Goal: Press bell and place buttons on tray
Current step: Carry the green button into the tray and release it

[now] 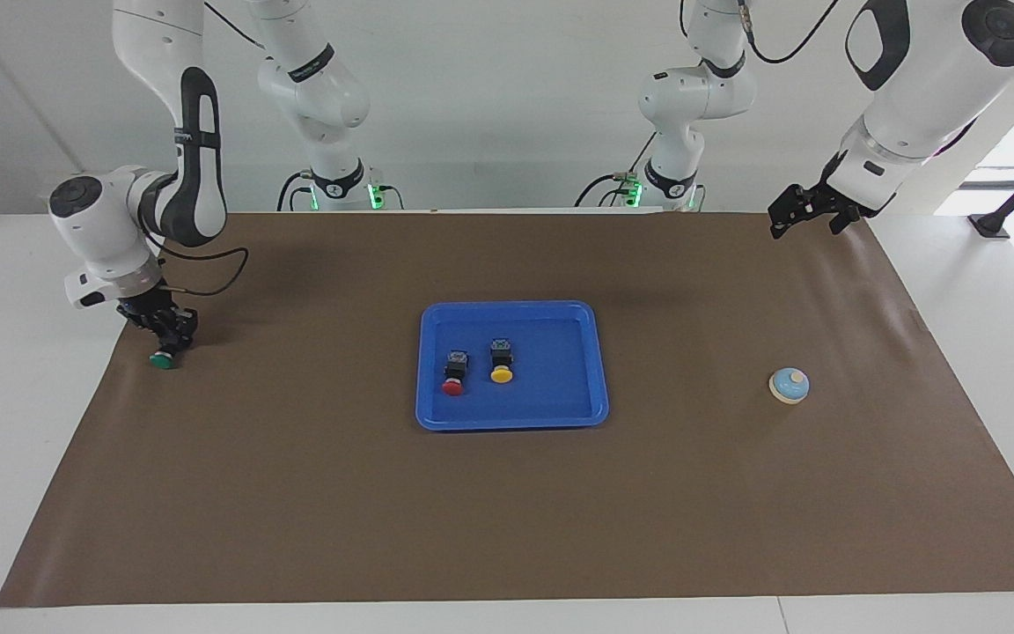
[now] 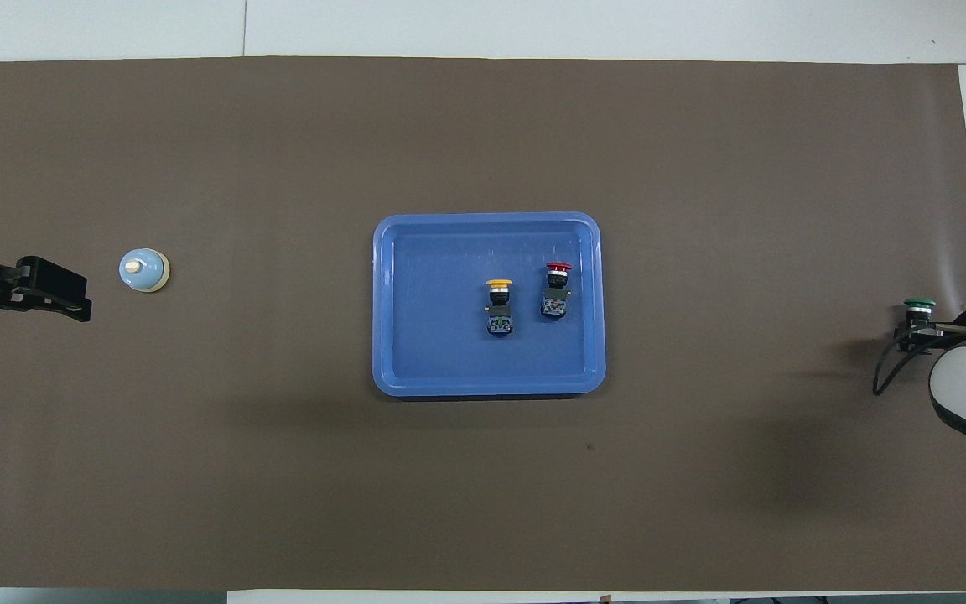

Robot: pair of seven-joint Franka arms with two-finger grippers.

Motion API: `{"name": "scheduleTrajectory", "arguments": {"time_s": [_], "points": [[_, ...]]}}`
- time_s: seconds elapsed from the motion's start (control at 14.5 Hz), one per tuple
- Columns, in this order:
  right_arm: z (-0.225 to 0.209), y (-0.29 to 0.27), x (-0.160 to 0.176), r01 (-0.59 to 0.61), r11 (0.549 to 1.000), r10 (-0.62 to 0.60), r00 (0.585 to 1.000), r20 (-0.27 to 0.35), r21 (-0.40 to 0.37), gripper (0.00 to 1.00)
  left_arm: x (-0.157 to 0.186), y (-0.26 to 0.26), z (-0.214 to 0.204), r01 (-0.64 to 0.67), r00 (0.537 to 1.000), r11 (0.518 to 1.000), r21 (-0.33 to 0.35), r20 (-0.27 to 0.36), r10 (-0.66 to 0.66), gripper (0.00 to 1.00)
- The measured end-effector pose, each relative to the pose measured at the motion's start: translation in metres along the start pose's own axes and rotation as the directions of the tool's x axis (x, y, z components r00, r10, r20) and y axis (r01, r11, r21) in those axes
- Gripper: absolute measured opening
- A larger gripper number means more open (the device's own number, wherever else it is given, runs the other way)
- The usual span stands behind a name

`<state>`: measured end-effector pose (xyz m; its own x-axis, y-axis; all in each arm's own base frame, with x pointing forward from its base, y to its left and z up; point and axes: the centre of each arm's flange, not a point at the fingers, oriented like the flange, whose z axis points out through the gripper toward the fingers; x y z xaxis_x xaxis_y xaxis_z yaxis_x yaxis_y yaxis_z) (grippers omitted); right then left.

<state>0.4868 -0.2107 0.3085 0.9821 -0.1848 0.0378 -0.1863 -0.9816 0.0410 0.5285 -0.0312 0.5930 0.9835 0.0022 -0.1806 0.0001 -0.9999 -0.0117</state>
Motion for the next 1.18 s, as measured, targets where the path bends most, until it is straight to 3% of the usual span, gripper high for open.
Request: {"name": "scheduleTrajectory", "arguments": {"time_s": [0.21, 0.48, 0.83, 0.97, 1.18], "points": [[-0.05, -0.064, 0.038, 0.041, 0.999, -0.042, 0.997, 0.06, 0.007, 0.41, 0.0, 0.0, 0.0, 0.0, 1.0, 1.0, 0.0, 0.0, 0.0, 1.0], [-0.117, -0.212, 0.06, 0.013, 1.0, -0.012, 0.995, 0.1, -0.012, 0.41, 0.0, 0.0, 0.0, 0.0, 1.0, 1.0, 0.0, 0.0, 0.0, 1.0], [-0.152, -0.402, 0.02, 0.106, 0.994, -0.107, 0.991, 0.075, 0.016, 0.41, 0.0, 0.0, 0.0, 0.0, 1.0, 1.0, 0.0, 0.0, 0.0, 1.0], [-0.161, -0.462, -0.004, 0.138, 0.988, -0.144, 0.986, 0.086, 0.074, 0.41, 0.0, 0.0, 0.0, 0.0, 1.0, 1.0, 0.0, 0.0, 0.0, 1.0], [-0.156, -0.548, -0.03, 0.187, 0.98, -0.195, 0.974, 0.119, 0.074, 0.41, 0.0, 0.0, 0.0, 0.0, 1.0, 1.0, 0.0, 0.0, 0.0, 1.0]]}}
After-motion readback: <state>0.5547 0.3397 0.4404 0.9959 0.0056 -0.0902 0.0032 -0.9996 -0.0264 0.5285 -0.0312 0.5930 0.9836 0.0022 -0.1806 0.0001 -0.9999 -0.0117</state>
